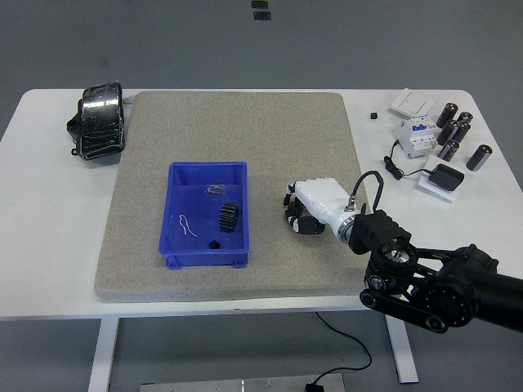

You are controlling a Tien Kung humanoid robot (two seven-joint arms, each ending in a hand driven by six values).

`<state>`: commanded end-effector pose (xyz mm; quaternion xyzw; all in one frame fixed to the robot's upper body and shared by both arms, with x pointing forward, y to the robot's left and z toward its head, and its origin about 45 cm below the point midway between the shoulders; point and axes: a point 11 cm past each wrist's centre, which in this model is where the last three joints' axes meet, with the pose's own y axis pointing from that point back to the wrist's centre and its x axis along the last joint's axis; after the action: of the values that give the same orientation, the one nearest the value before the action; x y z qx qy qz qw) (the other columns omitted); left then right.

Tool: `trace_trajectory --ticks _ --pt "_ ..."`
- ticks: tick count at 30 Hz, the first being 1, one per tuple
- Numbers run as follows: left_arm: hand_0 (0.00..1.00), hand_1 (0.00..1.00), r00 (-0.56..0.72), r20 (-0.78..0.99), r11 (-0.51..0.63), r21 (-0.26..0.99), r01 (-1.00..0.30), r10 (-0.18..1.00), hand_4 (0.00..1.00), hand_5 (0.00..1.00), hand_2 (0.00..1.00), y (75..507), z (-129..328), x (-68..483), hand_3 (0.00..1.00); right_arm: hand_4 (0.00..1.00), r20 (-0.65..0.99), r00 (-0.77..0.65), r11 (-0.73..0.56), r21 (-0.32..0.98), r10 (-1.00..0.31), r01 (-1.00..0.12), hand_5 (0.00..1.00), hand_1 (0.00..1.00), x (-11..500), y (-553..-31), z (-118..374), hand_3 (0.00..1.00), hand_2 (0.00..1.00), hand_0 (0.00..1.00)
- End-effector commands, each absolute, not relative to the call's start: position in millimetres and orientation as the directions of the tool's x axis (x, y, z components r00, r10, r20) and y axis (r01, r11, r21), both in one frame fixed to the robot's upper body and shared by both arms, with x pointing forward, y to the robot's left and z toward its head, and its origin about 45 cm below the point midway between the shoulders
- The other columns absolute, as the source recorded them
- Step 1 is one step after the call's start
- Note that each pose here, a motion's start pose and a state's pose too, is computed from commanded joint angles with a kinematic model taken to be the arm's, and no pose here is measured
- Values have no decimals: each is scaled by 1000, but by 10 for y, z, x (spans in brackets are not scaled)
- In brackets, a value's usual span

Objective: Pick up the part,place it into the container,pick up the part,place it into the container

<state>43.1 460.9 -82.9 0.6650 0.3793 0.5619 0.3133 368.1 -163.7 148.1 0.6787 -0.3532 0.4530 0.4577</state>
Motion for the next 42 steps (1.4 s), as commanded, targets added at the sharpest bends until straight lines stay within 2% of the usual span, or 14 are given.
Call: trace_trajectory --ticks 10,20,29,30,35,36,41,42 --pt "661 646 81 510 -516 842 156 857 677 663 624 4601 -834 412 576 484 964 234 -394 167 -127 -904 2 519 3622 -1379 1903 584 432 325" --pt "661 646 95 508 -517 840 163 856 685 678 624 4603 -830 407 575 497 920 237 -474 66 -312 -878 2 521 3404 -1038 2218 585 429 358" --pt "661 645 97 508 -517 840 166 856 684 677 624 4607 -828 402 577 517 843 354 -532 98 -404 -841 2 524 3290 -905 2162 602 441 377" --pt "661 645 97 508 -517 840 166 856 685 677 624 4607 -828 401 577 558 834 369 -539 105 -410 -836 2 542 3283 -896 2150 619 478 419" --pt "661 645 96 508 -517 839 166 856 685 677 624 4610 -827 402 577 558 777 450 -572 144 -441 -808 2 542 3263 -850 2080 619 478 419" --pt "661 645 96 509 -518 839 166 856 685 678 624 4610 -827 402 577 549 770 458 -573 149 -444 -806 2 602 3263 -847 2073 654 579 482" --pt "661 645 97 509 -519 839 166 855 685 678 624 4616 -824 407 577 549 736 510 -587 189 -446 -787 2 602 3263 -823 2016 654 579 482" --pt "661 645 97 510 -519 839 166 855 684 677 624 4617 -823 408 575 456 734 514 -589 194 -443 -784 230 689 3264 -819 2010 690 684 611"
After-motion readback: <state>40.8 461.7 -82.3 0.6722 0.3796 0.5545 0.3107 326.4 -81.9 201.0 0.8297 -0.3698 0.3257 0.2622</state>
